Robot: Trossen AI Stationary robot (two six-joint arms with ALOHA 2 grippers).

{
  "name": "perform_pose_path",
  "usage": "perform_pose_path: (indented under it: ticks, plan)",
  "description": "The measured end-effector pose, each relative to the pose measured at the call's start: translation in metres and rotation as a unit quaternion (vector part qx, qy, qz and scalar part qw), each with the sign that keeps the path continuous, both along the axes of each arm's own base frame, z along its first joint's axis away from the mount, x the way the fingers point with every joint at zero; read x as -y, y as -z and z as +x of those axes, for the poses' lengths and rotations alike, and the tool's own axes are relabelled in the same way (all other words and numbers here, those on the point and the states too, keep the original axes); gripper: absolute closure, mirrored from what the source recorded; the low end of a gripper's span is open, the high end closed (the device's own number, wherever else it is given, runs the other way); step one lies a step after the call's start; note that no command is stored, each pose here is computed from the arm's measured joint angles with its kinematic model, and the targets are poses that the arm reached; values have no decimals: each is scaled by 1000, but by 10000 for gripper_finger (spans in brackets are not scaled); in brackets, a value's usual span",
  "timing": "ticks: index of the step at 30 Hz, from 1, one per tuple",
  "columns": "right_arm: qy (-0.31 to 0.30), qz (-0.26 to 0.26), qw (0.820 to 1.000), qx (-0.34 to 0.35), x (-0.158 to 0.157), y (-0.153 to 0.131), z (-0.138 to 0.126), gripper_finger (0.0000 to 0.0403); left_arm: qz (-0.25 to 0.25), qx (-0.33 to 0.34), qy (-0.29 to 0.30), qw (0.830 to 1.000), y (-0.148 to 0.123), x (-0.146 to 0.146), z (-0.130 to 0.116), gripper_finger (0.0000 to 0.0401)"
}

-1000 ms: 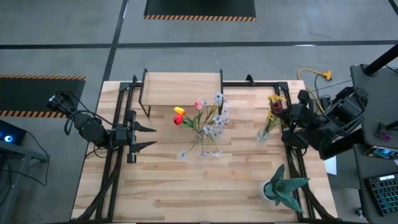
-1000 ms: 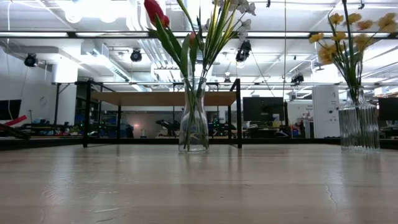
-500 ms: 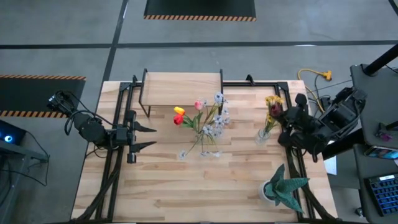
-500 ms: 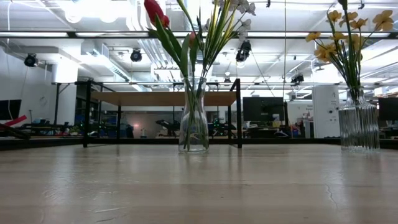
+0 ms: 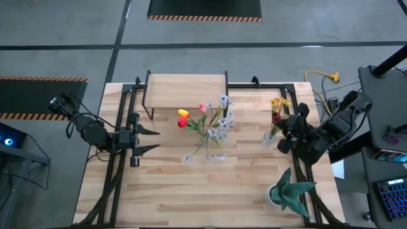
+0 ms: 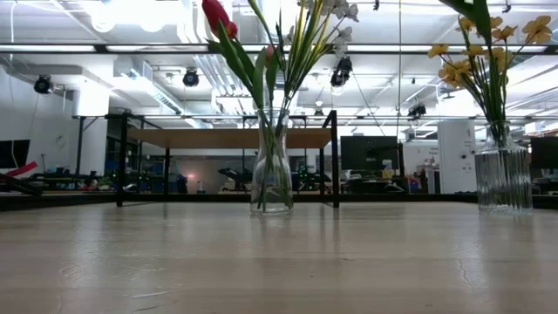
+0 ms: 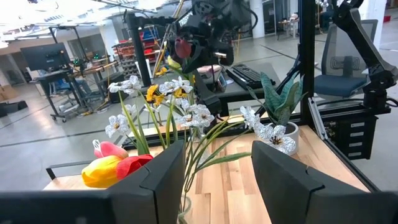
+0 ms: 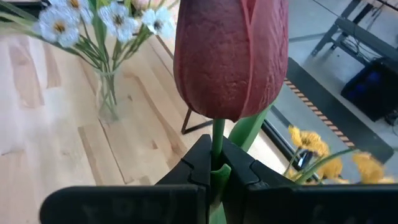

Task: Pick and place flowers into a vace then onto a shelf
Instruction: Put the dark red flower into the right transparent vase

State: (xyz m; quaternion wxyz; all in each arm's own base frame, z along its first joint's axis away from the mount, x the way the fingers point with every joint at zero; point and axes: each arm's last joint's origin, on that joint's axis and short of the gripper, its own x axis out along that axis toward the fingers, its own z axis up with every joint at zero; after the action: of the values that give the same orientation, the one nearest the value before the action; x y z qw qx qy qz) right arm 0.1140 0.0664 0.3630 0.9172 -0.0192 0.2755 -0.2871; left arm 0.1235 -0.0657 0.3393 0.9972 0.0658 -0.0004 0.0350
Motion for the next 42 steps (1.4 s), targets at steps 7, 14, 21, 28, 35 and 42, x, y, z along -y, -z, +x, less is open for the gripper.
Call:
perform_pose_path:
  ticks: [7,14,21,28,35,42]
  plan:
    - [25,5,1000,-7,-2,24,2,394,0,0,0,1000,0,0,0,232]
    - [48,9,999,-10,-2,44,2,394,-2,0,0,1000,0,0,0,232]
    - [56,14,998,-6,-3,54,4,394,-9,1,0,1000,0,0,0,232]
    - [56,31,998,10,-5,47,5,388,-9,1,0,1000,0,0,0,232]
    - [49,62,997,-4,-6,42,5,316,-9,1,0,1000,0,0,0,232]
    - [38,103,994,-21,-6,31,3,232,-9,1,0,1000,0,0,0,232]
